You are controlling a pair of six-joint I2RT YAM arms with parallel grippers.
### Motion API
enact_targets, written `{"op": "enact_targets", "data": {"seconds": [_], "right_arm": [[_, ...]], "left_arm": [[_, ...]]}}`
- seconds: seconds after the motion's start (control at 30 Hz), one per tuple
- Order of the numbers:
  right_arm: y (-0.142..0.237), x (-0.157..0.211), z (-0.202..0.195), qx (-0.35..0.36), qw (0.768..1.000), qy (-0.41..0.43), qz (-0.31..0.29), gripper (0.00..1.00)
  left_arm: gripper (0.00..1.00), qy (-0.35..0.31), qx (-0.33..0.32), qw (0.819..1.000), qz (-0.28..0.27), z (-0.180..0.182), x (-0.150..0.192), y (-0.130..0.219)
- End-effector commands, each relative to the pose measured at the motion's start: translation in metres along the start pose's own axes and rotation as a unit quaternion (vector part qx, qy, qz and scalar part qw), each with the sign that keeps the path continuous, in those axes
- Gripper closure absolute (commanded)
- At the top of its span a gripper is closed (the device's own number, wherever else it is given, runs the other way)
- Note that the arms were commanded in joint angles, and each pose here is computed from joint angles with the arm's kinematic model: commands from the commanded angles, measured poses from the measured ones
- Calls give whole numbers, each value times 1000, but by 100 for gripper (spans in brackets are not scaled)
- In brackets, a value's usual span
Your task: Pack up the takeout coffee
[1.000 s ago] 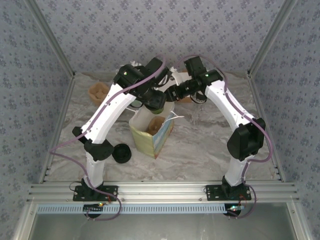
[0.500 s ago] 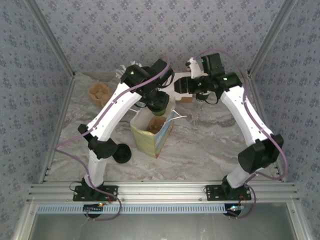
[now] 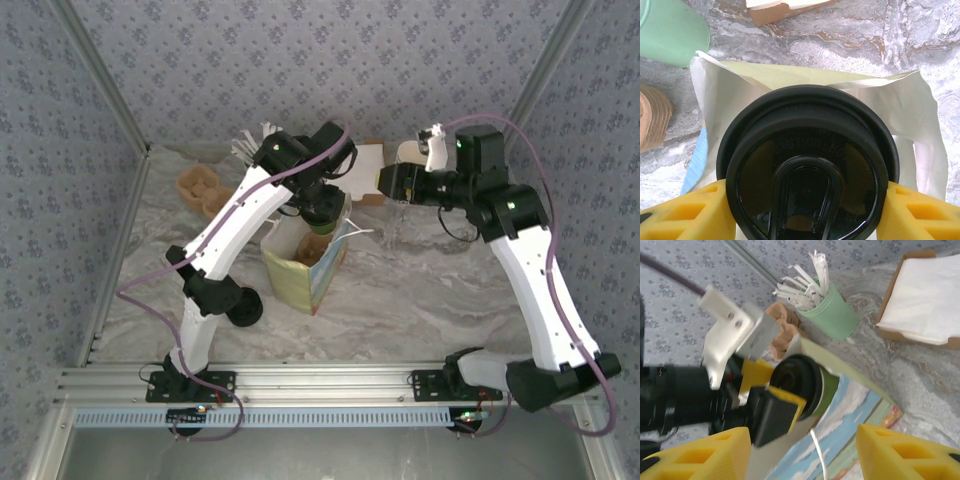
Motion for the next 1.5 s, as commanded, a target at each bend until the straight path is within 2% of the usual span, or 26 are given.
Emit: {"op": "enact_targets", "data": {"seconds": [0.0, 0.17, 0.43, 0.57, 0.9, 1.47], "right_arm": [[3, 28, -7, 3, 998, -59, 38, 39], [-4, 52, -5, -22, 994, -81, 72, 38], [-15, 74, -3, -12, 991, -85, 105, 35], [-18, 78, -10, 3, 989, -95, 109, 33], [-26, 77, -7, -24, 989, -107, 101, 32], [-50, 83, -9, -22, 984, -137, 110, 29]], "left_arm": [[59, -8, -21, 999, 49, 9, 26, 18], [60, -6, -15, 999, 33, 9, 25, 28], [60, -20, -13, 998, 58, -2, 26, 10], [60, -23, -14, 997, 71, -5, 25, 0], [60, -17, -23, 995, 98, 0, 25, -18], [60, -2, -20, 997, 74, 12, 18, -8]]}}
Point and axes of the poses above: each hand's point on the last joint's axis, 136 mm out from that joint toward the fingers, its own y axis back along the fingers, its own z axis along the line the jaws close on, x = y × z, the point moved 6 cm from there along y, back along the fingers, and after that the axes turned 6 degrees about -y, right-handed, at the moved point
